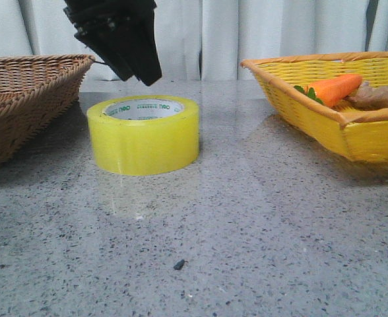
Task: Transfer tape with both arms
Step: 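Move the left gripper above the tape roll, then lower the left gripper into the tape roll's hole and grip its rim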
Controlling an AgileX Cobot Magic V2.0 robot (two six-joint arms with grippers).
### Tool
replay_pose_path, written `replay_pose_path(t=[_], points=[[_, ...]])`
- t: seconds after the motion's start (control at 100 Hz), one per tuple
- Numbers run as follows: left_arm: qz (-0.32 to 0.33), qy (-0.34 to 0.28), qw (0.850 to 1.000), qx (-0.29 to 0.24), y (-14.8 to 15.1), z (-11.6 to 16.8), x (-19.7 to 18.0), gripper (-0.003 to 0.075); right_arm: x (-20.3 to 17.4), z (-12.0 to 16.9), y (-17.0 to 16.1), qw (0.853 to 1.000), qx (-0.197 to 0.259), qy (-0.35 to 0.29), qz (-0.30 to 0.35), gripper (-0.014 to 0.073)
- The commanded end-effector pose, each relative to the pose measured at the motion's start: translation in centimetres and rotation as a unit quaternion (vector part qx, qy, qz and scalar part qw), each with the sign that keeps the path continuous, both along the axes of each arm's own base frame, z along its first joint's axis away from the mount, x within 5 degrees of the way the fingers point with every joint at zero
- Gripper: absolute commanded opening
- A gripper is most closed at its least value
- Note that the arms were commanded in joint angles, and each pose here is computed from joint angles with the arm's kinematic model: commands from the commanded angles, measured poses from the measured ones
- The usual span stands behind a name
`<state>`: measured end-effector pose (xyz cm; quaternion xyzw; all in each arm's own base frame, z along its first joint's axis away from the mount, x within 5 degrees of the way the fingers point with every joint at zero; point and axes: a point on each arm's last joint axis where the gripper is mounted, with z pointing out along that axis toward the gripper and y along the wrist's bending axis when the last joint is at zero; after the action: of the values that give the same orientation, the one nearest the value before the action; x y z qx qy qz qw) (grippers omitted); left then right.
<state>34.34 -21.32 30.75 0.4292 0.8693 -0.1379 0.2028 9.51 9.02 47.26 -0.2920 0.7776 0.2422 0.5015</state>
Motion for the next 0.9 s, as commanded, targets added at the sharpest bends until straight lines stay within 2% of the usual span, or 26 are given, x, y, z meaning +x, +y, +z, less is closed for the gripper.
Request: replay_pose_path(t=[0.0, 0.26, 0.41, 0.75, 0.82, 0.89], points=[[-0.003, -0.031, 0.999, -0.026, -0.3, 2.2, -0.4, 0.0386, -0.1, 1.3, -0.1, 0.999, 0.035, -0.035, -0.005, -0.0053], [-0.013, -0.021, 1.0, 0.019, -0.4, -0.5, 0.9, 0.0386, 0.0, 1.2, -0.2, 0.999, 0.03, -0.038, -0.008, -0.0053], [-0.012, -0.012, 1.0, 0.024, -0.7, -1.7, 1.3, 0.0386, 0.3, 1.1, 0.0, 0.999, 0.024, -0.035, -0.009, -0.0053], [-0.014, -0.004, 0.999, 0.029, -0.7, -2.0, 1.3, 0.0391, 0.3, 1.1, 0.0, 0.999, 0.021, -0.038, -0.012, -0.0053], [-0.014, -0.004, 0.999, 0.028, -0.7, -1.9, 1.3, 0.0425, 0.3, 1.1, 0.0, 0.999, 0.021, -0.038, -0.012, -0.0053], [-0.014, -0.004, 0.999, 0.028, -0.7, -1.9, 1.3, 0.051, 0.3, 1.1, 0.0, 0.999, 0.021, -0.038, -0.012, -0.0053]])
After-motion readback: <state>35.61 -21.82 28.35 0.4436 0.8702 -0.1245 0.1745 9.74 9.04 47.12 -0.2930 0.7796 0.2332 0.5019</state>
